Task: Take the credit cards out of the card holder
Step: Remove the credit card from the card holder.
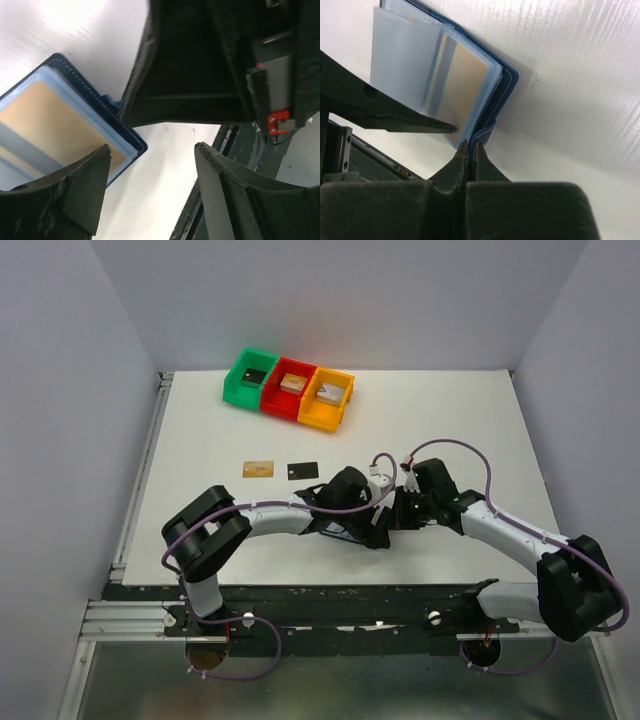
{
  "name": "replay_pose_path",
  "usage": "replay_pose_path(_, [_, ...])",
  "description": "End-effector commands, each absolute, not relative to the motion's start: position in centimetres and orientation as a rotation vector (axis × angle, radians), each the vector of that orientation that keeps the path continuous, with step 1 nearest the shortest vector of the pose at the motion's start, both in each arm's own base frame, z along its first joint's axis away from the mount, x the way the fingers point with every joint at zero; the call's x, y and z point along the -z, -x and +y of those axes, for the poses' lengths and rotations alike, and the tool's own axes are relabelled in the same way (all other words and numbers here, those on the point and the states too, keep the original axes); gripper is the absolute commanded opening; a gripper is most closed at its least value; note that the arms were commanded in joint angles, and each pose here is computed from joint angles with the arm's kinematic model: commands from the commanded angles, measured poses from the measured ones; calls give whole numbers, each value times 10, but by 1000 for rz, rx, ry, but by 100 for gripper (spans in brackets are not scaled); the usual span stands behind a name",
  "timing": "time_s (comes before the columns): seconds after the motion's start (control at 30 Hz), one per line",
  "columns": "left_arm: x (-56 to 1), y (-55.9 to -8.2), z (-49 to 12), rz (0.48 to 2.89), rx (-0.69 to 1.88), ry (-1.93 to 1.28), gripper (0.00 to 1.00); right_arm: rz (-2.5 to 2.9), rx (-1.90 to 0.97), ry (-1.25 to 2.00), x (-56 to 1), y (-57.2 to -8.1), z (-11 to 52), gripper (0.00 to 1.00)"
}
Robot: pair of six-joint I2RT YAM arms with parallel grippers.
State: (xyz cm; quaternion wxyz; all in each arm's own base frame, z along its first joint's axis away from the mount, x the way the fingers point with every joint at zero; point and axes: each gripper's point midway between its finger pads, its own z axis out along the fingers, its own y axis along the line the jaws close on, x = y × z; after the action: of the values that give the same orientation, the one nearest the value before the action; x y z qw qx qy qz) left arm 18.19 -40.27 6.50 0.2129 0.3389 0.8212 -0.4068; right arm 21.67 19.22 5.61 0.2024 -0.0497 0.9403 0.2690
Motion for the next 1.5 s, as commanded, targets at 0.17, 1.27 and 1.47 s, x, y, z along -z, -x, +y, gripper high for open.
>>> replay_pose_path(0.17, [-71,-160,-419,2213,1199,-1114,79,2673,-710,70,-40,-211,185,0])
replay_pose_path(1.27, [-60,-217,-309,2370,744,-419,85,2703,-707,48,-28,-206,183,0])
replay_pose_path(1.47, [-55,-217,-306,2388,719,-410,85,2717,-714,41,-26,-205,184,0])
